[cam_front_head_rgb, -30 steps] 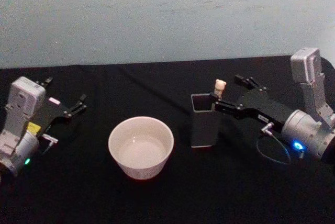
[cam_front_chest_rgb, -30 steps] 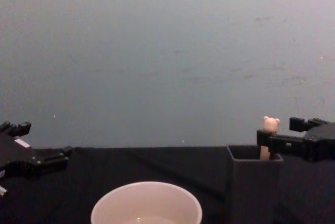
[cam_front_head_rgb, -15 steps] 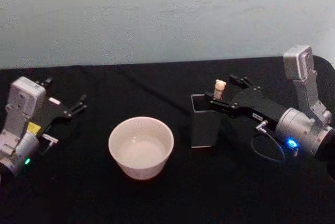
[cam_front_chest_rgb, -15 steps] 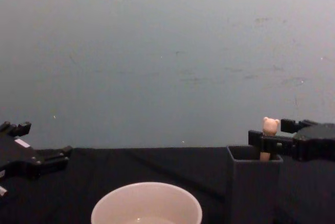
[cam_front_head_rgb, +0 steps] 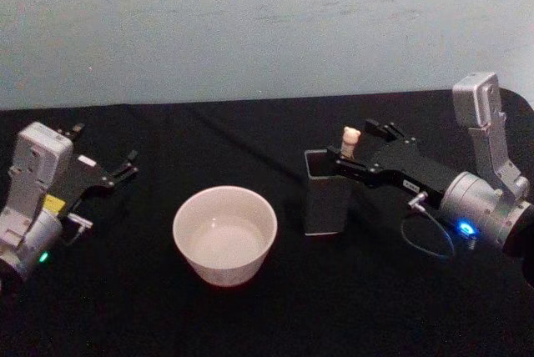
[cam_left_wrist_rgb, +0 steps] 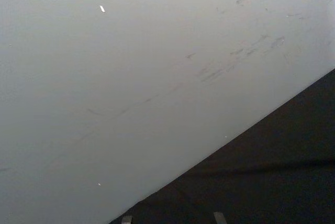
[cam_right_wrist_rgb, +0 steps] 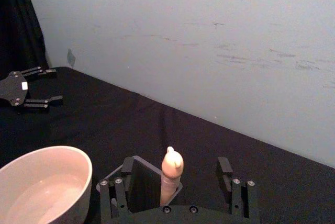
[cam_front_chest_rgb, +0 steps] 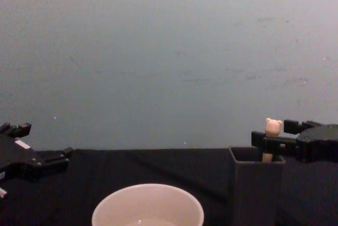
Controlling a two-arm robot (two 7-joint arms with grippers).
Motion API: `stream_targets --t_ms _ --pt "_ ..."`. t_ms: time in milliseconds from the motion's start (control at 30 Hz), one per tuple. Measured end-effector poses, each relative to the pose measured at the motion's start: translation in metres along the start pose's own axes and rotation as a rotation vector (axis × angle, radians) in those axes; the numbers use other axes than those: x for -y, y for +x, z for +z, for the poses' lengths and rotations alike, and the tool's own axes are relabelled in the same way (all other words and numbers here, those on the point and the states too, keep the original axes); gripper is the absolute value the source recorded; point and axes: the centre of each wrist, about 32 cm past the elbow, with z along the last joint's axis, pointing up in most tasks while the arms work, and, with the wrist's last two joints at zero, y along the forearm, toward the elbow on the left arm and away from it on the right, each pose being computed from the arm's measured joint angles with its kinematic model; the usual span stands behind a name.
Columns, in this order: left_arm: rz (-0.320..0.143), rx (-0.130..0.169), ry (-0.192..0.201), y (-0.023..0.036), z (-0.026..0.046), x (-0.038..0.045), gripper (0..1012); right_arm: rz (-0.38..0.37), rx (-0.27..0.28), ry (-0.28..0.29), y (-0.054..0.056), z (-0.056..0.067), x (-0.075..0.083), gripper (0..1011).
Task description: Pick up the stirring spoon with one hand, stir inside the cup, then place it back in its original position.
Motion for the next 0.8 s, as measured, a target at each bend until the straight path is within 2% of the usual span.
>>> stream_targets --t_ms 233,267,367,400,700,733,800 --pt "0.000 0.000 0.000 0.0000 0.0000 0.0000 1001 -0.001 0.001 0.001 0.0000 0.0000 0.0002 881" --pt "0.000 0.000 0.000 0.0000 0.0000 0.0000 1001 -0.001 0.001 0.001 -0.0001 0.0000 0.0002 826" --pt "0.000 0.000 0.000 0.0000 0.0000 0.0000 1001 -0.001 0.001 0.001 -0.0001 0.0001 0.0003 771" --pt "0.000 0.000 0.000 0.0000 0.0000 0.0000 1001 -0.001 0.001 0.001 0.0000 0.0000 0.0003 715" --pt "0.000 0.000 0.000 0.0000 0.0000 0.0000 1001 -0.002 0.002 0.002 0.0001 0.0001 0.0004 453" --pt "0.000 0.000 0.000 0.0000 0.0000 0.0000 1001 -0.001 0.002 0.002 0.0001 0.0001 0.0004 390" --pt "0.000 0.000 0.000 0.0000 0.0000 0.0000 1001 -0.001 0.001 0.002 0.0001 0.0000 0.0004 359"
